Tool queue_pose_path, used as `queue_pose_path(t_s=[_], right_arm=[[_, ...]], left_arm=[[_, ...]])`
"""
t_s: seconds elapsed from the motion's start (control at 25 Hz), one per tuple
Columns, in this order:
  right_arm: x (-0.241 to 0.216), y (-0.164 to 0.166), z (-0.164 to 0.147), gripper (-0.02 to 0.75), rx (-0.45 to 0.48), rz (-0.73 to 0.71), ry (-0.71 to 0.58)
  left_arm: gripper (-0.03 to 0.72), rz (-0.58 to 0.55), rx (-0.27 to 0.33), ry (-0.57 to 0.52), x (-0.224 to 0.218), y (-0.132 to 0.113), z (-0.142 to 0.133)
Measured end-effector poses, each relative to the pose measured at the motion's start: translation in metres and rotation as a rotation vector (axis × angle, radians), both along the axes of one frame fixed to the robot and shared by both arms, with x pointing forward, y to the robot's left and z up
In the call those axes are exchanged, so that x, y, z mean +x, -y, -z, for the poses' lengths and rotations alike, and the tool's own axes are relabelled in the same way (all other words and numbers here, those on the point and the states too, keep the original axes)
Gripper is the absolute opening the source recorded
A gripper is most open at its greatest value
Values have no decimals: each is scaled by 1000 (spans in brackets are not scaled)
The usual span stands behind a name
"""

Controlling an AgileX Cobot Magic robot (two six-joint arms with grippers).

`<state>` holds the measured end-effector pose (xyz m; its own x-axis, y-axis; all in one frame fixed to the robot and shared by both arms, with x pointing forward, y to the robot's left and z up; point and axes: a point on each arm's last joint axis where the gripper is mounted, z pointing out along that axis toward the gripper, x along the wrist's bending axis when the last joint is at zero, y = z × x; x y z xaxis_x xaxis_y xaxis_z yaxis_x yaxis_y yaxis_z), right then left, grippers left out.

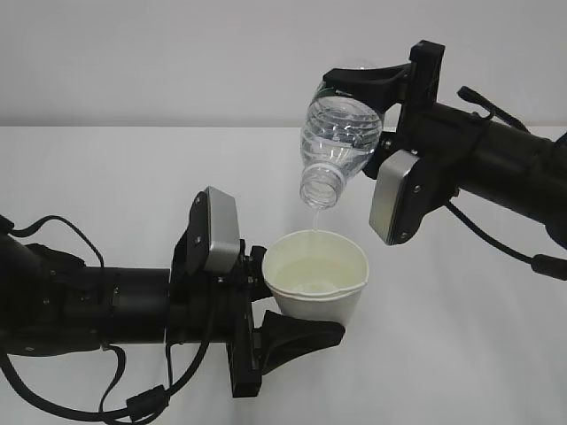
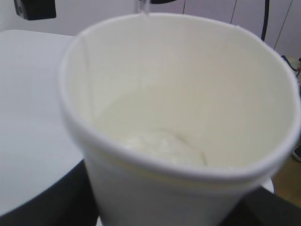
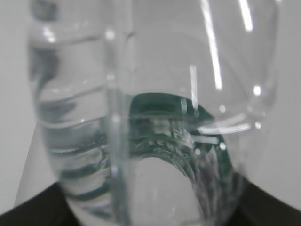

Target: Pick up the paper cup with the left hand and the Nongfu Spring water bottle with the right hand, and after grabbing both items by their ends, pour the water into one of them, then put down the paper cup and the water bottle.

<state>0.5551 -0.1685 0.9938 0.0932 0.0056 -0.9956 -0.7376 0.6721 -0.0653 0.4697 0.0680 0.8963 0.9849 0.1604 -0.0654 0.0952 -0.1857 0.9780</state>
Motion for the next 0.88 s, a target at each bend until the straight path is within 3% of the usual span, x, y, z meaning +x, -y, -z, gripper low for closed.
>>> queue_pose_path(t_s=[0.88], right_arm=[[0,0,-1,438,-7,-2,18]], left_arm=[[453,0,0,0,0,0,0]])
